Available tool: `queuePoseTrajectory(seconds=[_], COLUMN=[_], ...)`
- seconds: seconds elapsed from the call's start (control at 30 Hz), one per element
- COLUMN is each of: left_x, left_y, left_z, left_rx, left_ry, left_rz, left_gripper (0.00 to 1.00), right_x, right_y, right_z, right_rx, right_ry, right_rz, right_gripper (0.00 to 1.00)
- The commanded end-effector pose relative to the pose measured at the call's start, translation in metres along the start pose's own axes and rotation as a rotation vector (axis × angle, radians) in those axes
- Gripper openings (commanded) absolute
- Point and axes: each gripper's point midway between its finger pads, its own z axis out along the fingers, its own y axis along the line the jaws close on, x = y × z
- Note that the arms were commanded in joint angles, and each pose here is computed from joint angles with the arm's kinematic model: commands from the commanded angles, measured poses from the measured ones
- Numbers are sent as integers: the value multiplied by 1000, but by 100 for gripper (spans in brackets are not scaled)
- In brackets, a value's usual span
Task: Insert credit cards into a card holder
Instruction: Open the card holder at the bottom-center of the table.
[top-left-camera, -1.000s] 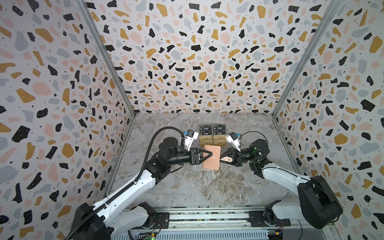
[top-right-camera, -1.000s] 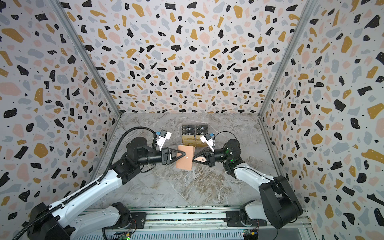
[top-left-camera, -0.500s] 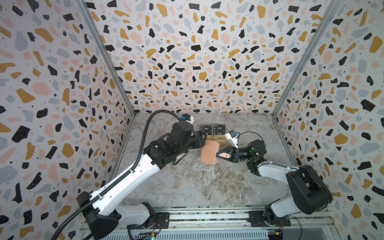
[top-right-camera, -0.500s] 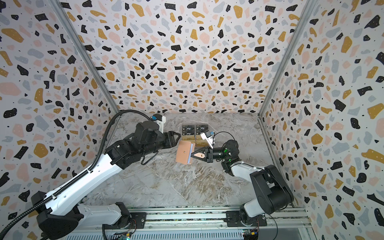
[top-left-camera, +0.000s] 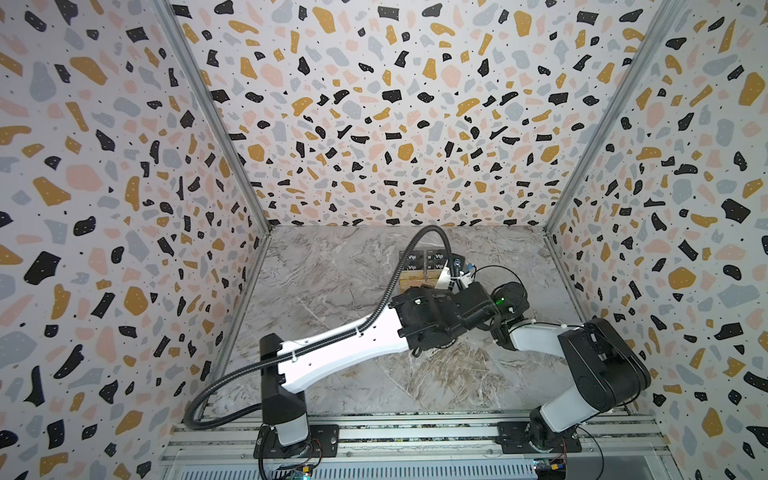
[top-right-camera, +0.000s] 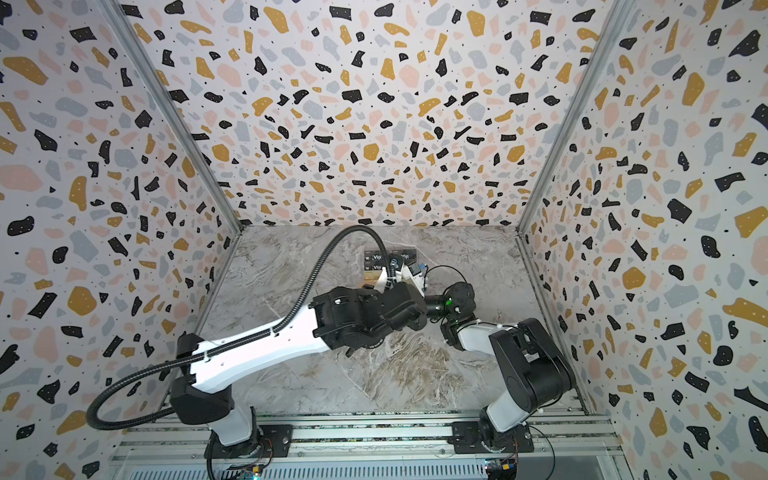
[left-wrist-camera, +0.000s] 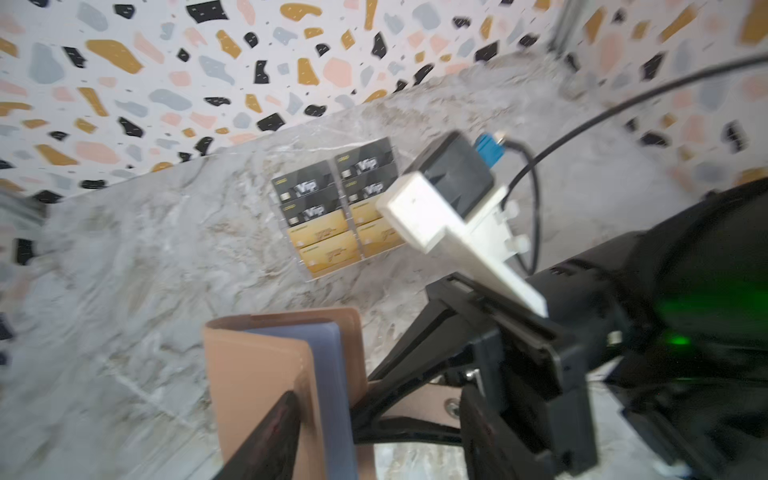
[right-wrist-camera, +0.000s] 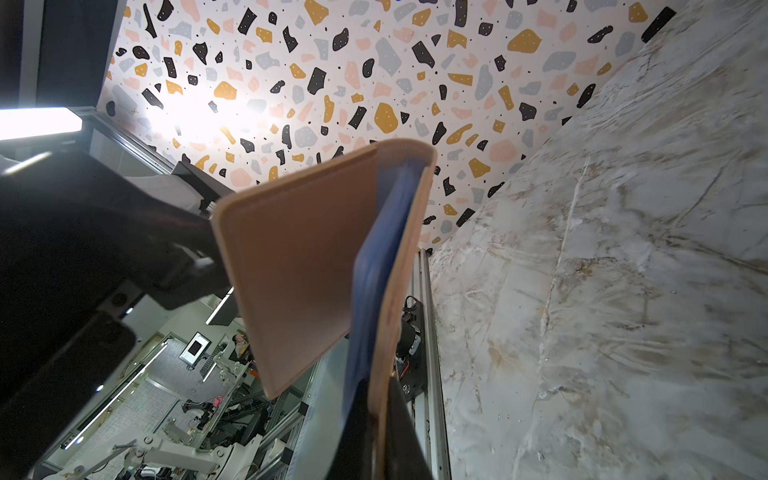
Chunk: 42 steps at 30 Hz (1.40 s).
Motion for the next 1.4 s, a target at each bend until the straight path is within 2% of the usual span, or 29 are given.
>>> queuePoseTrajectory(seconds=[0.0, 0.17, 0.43, 0.67, 0.77, 0.87, 0.97, 1.1, 1.23, 1.37], left_x=[3, 4, 11, 23, 26, 29, 31, 40, 46, 59], left_y=[36, 43, 52, 61, 53, 51, 59, 71, 64, 54], left_z=[-6, -10, -10, -9, -5, 1, 10, 24, 31, 43], left_rx=[-213, -213, -235, -213, -128, -27, 54, 186, 381, 489], left_ry=[-25, -38, -35, 4, 15, 47, 63, 83, 76, 102], left_rz=[129, 97, 111, 102, 66, -7, -93, -212, -313, -347], left_gripper=[64, 64, 64, 47, 36, 14, 5, 1, 0, 0], right_x=[-9, -8, -9, -9, -10, -9, -7, -3, 4, 10], right_y=[14, 13, 12, 13, 13, 12, 9, -2, -19, -28], right_z=[-1, -1, 0, -1, -1, -2, -7, -16, -18, -20], right_rx=[-23, -23, -23, -25, -26, -24, -9, 22, 75, 117], right_ry=[-13, -10, -11, -6, -3, 2, 1, 5, 30, 48], right_rz=[-79, -77, -73, -75, -75, -72, -63, -29, 15, 32], right_gripper=[0, 0, 0, 0, 0, 0, 0, 0, 0, 2])
